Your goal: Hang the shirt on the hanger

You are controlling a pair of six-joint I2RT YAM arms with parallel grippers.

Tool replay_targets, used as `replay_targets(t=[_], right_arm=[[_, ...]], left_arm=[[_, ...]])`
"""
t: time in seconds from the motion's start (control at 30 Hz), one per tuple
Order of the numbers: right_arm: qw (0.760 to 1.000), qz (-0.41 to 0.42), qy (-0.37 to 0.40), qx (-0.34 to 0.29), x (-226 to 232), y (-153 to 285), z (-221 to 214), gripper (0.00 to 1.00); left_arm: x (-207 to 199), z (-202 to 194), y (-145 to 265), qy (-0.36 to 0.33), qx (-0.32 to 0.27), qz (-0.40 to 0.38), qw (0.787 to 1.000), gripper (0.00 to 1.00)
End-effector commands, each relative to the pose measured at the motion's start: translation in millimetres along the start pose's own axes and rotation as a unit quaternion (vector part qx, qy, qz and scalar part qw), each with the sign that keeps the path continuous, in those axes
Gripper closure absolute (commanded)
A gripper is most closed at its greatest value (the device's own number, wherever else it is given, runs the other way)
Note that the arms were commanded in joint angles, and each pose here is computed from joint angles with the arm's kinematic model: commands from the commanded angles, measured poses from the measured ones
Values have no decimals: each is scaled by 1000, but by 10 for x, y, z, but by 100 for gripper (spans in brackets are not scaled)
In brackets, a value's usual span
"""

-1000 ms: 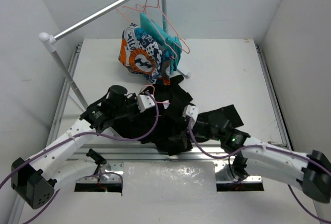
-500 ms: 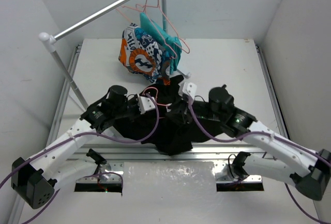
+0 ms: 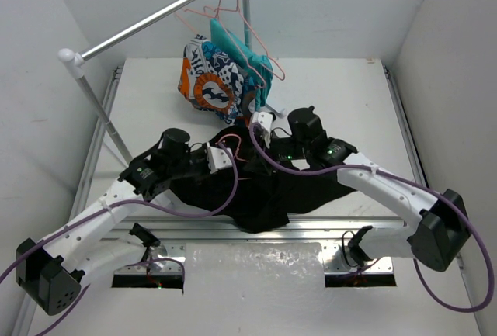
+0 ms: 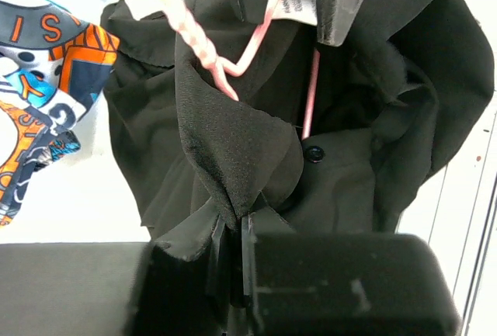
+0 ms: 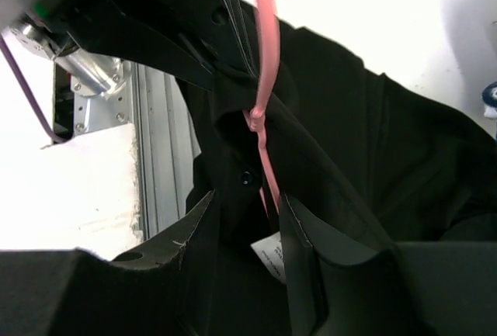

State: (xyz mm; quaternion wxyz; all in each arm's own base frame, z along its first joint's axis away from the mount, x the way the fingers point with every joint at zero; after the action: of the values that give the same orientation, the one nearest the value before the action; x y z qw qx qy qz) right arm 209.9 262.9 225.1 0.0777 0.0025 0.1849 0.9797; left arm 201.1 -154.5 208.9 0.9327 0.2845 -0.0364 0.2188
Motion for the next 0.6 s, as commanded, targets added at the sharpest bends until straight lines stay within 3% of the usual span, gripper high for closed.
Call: replay_targets(t=[0.0,0.23,0.5,0.57], right_arm=[[999,20,30,-28,-40,-15,174,63],[999,39,15,-25,-70,-138,97,65],[999,2,47,-25,-108,-53,104,58],[998,7,51,-29,-97,-29,148,63]], left_arm=[[45,270,58,-26,-59,1,998,100],[43,311,59,-26,-66,-3,997,100],[-9,240,51,-42,-57,-21,997,100],[-9,255,53,-40,-61,-21,997,100]])
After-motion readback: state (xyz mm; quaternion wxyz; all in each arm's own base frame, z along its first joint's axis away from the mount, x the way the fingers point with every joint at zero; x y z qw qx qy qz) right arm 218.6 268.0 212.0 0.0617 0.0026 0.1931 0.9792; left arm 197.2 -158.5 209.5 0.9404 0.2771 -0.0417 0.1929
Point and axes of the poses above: each gripper's point midway between its finger pads, its own y axis back along the fingers, its own x axis along the line the jaws close on, z = x × y, the point moved 6 cm from there along y, back along the fingers, and after that the axes turned 8 degrees about y, right-handed, at the moved point
